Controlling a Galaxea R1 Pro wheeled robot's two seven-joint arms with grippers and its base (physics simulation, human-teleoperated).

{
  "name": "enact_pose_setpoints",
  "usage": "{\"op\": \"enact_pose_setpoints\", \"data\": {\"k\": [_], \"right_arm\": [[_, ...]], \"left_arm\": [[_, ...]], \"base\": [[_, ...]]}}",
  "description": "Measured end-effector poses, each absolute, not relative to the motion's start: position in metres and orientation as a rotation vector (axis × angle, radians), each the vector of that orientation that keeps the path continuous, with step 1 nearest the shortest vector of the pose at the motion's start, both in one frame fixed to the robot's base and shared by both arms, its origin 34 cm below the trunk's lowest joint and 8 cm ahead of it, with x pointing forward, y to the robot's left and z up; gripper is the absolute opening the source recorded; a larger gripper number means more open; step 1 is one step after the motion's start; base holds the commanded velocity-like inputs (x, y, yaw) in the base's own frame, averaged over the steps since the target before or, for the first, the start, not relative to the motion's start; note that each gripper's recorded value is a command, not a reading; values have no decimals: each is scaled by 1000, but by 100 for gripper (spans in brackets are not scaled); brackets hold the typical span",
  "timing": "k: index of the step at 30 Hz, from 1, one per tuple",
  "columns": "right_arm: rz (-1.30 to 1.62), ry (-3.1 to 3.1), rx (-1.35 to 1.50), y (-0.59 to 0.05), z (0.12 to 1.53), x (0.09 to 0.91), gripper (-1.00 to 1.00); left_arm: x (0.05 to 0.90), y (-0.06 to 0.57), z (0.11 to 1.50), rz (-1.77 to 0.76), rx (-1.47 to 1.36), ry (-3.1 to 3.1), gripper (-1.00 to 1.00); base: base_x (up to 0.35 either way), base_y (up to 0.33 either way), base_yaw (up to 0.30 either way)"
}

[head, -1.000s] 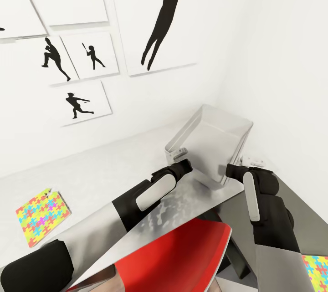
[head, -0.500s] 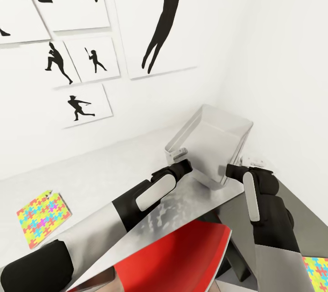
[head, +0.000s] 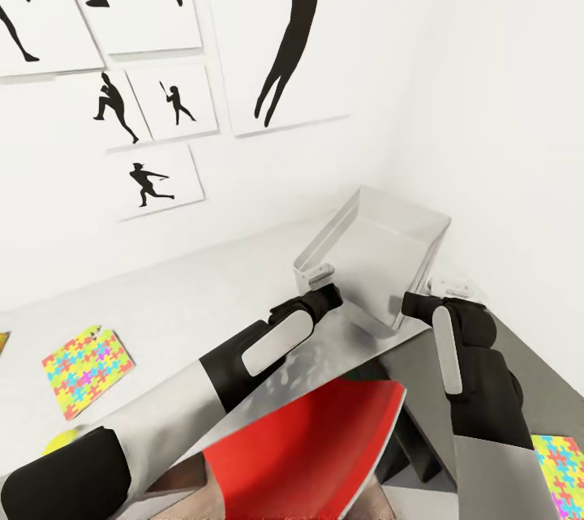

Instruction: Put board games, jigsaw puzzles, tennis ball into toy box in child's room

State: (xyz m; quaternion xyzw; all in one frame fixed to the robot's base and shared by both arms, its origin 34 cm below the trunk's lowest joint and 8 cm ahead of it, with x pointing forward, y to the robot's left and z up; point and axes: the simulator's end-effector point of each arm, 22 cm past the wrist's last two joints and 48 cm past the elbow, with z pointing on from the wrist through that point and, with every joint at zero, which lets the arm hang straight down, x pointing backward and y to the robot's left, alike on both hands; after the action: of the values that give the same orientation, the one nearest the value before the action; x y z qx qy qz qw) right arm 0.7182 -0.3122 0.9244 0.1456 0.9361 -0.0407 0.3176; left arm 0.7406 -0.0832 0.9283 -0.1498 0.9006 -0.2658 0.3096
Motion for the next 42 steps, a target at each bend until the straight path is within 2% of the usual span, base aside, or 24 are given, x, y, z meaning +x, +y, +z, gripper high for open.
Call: {"op": "enact_pose_setpoints", "data": {"k": [17, 42], "right_arm": [[-108, 2463, 383, -312, 924, 718, -100], [-107, 2463, 382, -312, 925, 718, -100]], "left_arm": [[741, -83, 928, -702, -396, 2379, -100], [741, -83, 929, -700, -392, 2378, -100]], "base": [[-114, 18, 0], [-104, 243, 0]]}}
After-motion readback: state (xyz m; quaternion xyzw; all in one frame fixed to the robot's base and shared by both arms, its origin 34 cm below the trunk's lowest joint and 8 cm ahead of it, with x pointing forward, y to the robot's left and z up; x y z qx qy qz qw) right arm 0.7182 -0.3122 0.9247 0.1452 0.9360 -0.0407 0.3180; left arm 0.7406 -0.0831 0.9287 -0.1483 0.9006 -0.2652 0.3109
